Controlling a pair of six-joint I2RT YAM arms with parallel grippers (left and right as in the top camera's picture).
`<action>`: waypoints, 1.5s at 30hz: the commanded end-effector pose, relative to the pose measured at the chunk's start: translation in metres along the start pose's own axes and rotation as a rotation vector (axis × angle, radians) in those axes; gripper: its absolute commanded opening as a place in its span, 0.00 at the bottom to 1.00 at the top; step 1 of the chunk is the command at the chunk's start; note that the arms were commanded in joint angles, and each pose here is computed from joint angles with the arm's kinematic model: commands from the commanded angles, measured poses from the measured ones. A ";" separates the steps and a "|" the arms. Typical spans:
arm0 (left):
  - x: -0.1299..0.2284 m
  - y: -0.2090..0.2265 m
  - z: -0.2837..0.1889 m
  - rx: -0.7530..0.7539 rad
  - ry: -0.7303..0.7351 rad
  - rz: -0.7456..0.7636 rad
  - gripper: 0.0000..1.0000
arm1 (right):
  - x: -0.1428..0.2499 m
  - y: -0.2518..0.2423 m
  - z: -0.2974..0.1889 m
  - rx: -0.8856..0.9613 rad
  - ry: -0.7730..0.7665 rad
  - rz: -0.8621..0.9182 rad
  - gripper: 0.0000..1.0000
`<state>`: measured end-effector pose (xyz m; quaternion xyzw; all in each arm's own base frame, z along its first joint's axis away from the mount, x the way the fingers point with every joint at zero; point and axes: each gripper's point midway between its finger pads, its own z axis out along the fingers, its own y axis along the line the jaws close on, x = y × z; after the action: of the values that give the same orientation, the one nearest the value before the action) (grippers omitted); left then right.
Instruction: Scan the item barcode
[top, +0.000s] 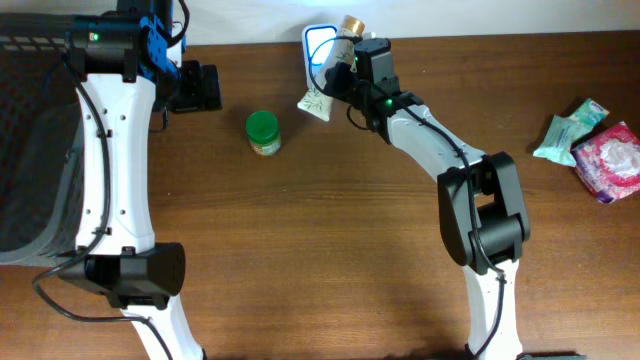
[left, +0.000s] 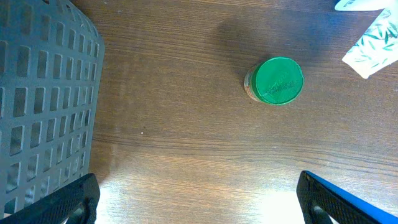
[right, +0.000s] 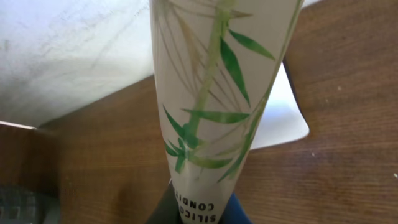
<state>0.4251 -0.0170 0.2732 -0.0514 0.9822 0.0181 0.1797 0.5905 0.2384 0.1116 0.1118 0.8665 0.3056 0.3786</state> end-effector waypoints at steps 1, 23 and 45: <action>0.000 -0.001 0.001 -0.004 0.003 -0.005 0.99 | -0.017 0.023 -0.008 -0.049 -0.040 -0.022 0.04; 0.000 -0.001 0.001 -0.003 0.003 -0.005 0.99 | -0.130 -0.316 -0.253 0.825 0.166 0.103 0.08; 0.001 -0.001 0.001 -0.004 0.003 -0.005 0.99 | -0.135 -0.175 -0.252 0.050 0.212 0.184 0.62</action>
<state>0.4251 -0.0170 0.2732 -0.0514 0.9822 0.0181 0.1797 0.5061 -0.1338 0.1597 0.2301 0.9267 0.1839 0.2334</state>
